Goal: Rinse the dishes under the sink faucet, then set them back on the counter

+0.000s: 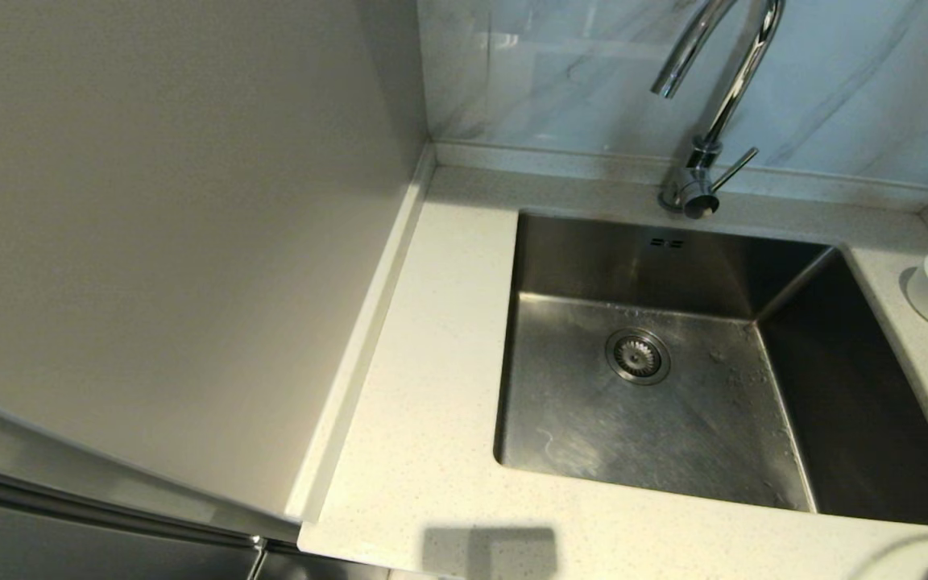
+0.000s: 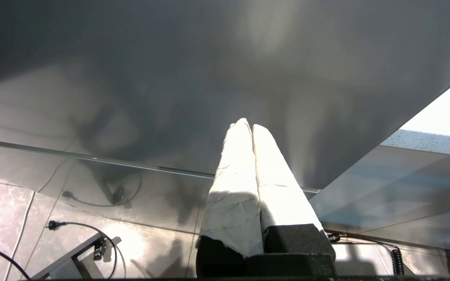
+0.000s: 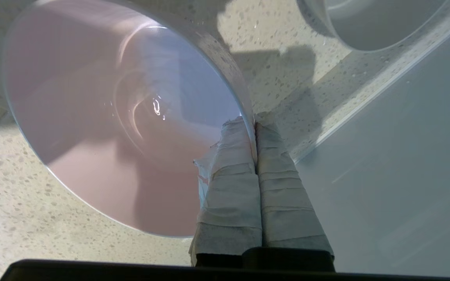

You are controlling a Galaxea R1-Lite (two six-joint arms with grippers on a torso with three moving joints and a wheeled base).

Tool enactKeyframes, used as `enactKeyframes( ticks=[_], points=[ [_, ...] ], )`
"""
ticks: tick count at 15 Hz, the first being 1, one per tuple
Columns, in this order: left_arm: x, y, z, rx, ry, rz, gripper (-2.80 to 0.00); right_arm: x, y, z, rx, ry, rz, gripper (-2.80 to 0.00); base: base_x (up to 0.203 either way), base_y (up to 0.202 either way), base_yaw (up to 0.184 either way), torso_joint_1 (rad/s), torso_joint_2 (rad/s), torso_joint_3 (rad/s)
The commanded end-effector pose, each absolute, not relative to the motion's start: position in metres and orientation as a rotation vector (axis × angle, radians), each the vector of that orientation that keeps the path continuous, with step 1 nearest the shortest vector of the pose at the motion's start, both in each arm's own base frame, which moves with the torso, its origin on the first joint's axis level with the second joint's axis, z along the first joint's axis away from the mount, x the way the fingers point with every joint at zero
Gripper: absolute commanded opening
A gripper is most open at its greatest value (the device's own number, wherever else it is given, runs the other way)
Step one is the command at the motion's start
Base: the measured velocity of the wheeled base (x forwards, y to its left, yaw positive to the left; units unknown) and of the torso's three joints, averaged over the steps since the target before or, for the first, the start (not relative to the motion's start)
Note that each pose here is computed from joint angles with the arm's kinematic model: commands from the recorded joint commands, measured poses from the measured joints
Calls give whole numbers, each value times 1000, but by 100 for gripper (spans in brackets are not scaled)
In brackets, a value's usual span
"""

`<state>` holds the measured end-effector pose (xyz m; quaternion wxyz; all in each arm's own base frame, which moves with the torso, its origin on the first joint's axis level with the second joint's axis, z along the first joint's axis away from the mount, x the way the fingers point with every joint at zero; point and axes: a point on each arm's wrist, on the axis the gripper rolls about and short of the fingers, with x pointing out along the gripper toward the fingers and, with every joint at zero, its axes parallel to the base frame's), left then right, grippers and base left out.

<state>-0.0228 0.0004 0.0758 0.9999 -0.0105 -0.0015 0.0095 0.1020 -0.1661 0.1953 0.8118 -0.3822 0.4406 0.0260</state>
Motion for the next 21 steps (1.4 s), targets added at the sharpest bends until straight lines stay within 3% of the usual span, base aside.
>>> enactKeyframes(
  ticks=[1, 10, 11, 21],
  points=[
    [-23, 0, 76, -22, -6, 20, -280, 103, -170, 190, -804, 951, 73, -280, 0, 0, 0, 0, 0, 0],
    [-23, 0, 76, -22, -6, 20, -280, 104, -172, 189, -806, 957, 71, -280, 0, 0, 0, 0, 0, 0],
    [-23, 0, 76, -20, -6, 20, -280, 104, -173, 189, -815, 951, 63, 0, 0, 0, 0, 0, 0, 0],
    [-23, 0, 76, -22, -6, 20, -280, 104, -168, 203, -839, 859, 39, 0, 0, 0, 0, 0, 0, 0]
  ],
)
